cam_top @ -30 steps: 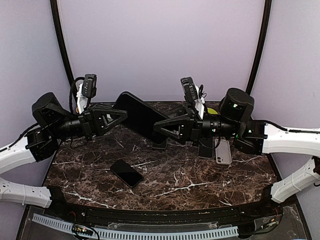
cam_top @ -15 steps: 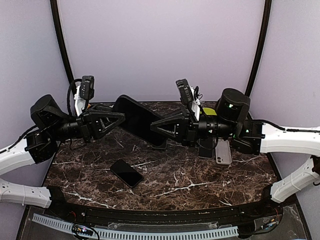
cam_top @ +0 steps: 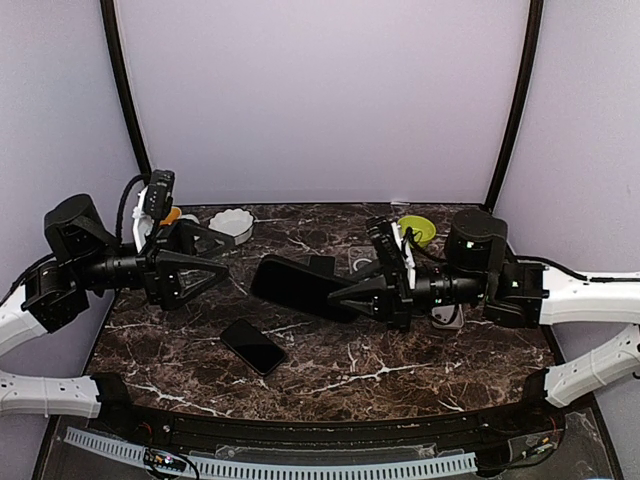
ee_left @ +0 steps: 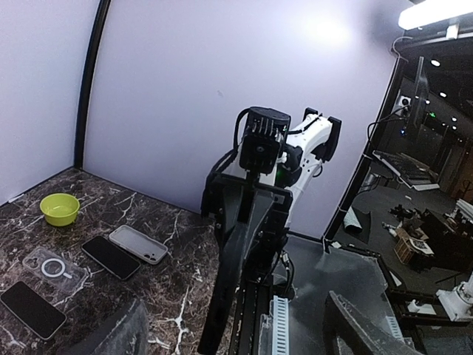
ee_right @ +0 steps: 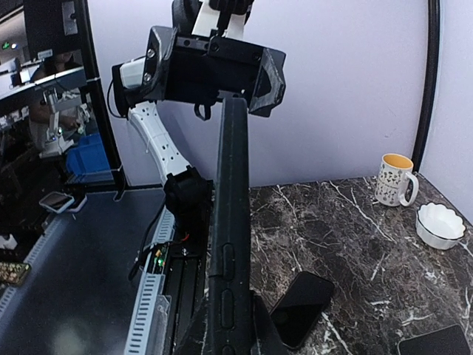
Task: Take the phone out of the phone case
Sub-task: Pass from the left arm to the right, then remove the top left corner of the phone from the phone case, then remove the phone from the bottom left corner of the phone case.
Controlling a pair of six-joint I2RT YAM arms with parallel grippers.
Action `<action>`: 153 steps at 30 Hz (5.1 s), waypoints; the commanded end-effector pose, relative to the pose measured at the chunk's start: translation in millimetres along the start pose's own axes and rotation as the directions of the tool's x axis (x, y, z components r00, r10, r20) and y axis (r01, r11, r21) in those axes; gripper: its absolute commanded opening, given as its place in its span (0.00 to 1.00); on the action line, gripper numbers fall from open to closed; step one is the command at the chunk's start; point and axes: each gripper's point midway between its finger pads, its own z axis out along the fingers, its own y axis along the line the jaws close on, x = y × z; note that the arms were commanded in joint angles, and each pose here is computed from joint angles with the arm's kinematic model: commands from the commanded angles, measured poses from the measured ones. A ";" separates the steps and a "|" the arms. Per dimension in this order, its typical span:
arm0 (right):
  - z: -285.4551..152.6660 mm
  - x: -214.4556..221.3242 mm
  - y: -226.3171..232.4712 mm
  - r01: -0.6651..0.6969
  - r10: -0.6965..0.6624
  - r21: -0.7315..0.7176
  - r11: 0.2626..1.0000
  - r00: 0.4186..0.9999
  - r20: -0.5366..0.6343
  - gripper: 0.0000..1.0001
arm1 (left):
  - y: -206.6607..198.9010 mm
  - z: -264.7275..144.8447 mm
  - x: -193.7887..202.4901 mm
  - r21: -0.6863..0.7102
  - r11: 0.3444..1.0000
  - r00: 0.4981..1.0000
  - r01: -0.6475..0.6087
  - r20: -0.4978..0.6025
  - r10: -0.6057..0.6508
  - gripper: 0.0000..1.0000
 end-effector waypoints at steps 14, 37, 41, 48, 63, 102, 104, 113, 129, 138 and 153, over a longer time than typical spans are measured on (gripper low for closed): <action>-21.5 22.7 30.0 0.589 -0.591 -0.059 0.806 0.807 -0.019 0.00 | -29.1 -3.6 51.9 0.246 0.931 0.943 -0.269 -0.130 0.307 0.72; -3.4 19.5 27.3 0.634 -0.643 -0.119 0.764 0.765 -0.050 0.00 | -31.1 32.5 101.4 0.318 0.895 0.898 -0.313 -0.206 0.388 0.54; -1.9 17.6 26.5 0.641 -0.648 -0.112 0.760 0.760 -0.047 0.00 | -31.4 35.9 102.4 0.322 0.893 0.899 -0.314 -0.203 0.389 0.49; 1.8 14.7 27.9 0.651 -0.658 -0.104 0.752 0.752 -0.043 0.00 | -31.5 38.2 107.3 0.328 0.895 0.898 -0.303 -0.216 0.383 0.42; 0.9 12.3 27.8 0.657 -0.662 -0.087 0.749 0.748 -0.043 0.00 | -32.9 37.9 109.7 0.339 0.890 0.894 -0.305 -0.222 0.390 0.49; 3.8 11.2 23.0 0.789 -0.784 0.038 0.613 0.614 -0.087 0.00 | -35.1 43.0 126.2 0.355 0.909 0.902 -0.220 -0.281 0.328 0.24; 3.4 11.4 22.1 0.813 -0.807 0.049 0.581 0.583 -0.098 0.00 | -35.3 43.8 127.7 0.356 0.912 0.905 -0.202 -0.289 0.313 0.23; 1.6 4.0 26.4 0.897 -0.892 0.102 0.429 0.439 -0.112 0.00 | -35.4 46.2 135.8 0.360 0.924 0.906 -0.131 -0.335 0.260 0.25; 8.3 10.5 63.2 0.946 -0.948 0.128 0.298 0.309 -0.075 0.00 | -30.9 47.0 137.1 0.333 0.935 0.896 -0.122 -0.368 0.247 0.27; -0.1 10.5 69.3 0.831 -0.847 0.183 0.525 0.531 0.020 0.00 | -46.3 30.1 115.8 0.374 0.905 0.895 -0.200 -0.305 0.324 0.87; -30.9 -40.7 46.1 0.366 -0.425 0.253 0.896 0.872 0.242 0.00 | -47.3 7.8 83.5 0.285 0.875 0.880 -0.392 -0.161 0.447 0.72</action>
